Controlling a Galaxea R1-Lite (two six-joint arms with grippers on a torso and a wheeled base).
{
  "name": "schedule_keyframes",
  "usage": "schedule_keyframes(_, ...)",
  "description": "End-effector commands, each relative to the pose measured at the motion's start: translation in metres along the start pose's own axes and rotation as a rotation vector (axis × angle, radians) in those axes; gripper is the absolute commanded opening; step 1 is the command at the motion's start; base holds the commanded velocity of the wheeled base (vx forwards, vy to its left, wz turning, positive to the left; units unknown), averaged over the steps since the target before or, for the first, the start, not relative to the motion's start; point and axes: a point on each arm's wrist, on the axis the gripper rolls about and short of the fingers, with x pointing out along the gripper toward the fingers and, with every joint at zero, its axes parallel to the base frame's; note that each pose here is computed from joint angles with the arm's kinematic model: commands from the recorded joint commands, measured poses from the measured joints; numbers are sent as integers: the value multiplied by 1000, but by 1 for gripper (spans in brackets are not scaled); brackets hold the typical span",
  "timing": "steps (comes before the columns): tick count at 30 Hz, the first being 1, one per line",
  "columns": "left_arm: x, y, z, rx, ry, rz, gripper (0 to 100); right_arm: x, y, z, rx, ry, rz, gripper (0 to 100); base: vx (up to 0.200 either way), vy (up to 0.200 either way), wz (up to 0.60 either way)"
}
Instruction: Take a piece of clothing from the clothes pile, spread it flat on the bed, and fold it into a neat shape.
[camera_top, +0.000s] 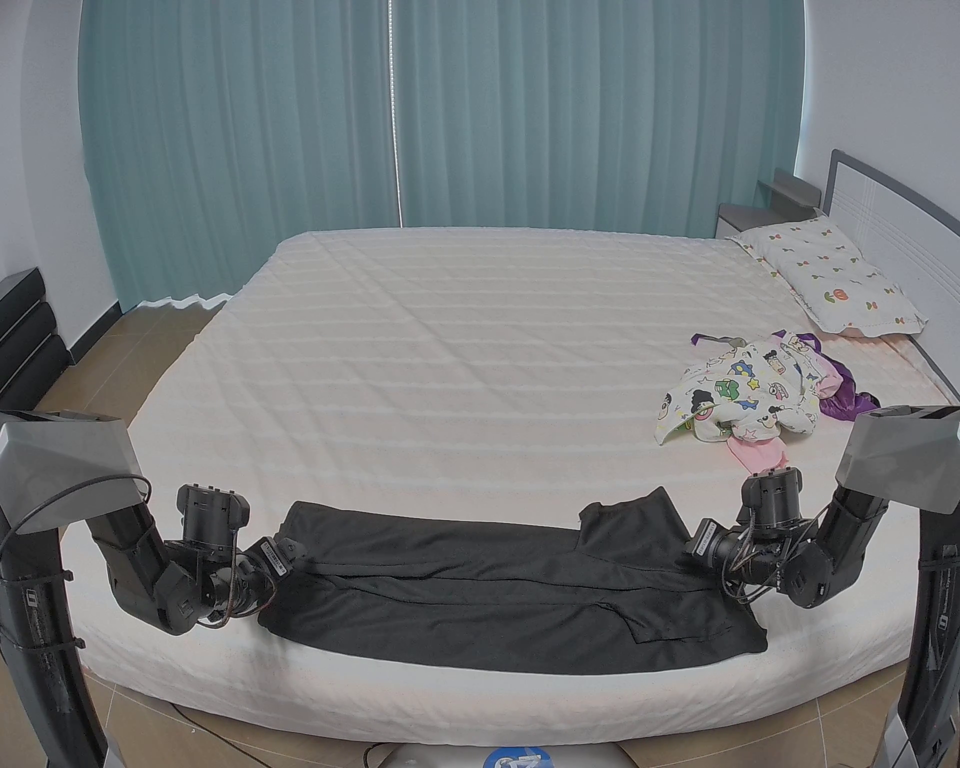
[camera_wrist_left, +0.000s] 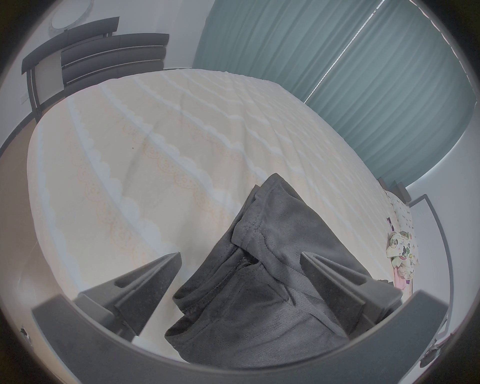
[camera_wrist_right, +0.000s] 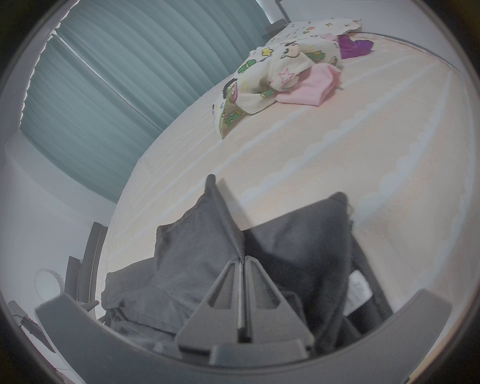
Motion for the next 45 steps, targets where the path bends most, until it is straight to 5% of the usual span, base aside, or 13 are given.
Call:
schedule_keyframes(1,2,2,-1,-2,9,5,100,-21,0,2,4,-13,6,0,0,0,0)
schedule_keyframes(29,2,4,-2,-3,14,13,100,-53,-19,-29,-34,-7,-2,0,0,0,0)
schedule_keyframes(30,2,5,-2,-3,15,14,100,-51,-18,-28,-33,-13,3,100,0,0,0)
schedule_keyframes(37,-9,3,1,-4,2,-4,100,-54,-12,-20,-3,-51,23,100,0,0,0)
schedule_keyframes(45,-37,0,6,-3,30,-99,100,-84,-8,-24,123,-60,25,100,0,0,0)
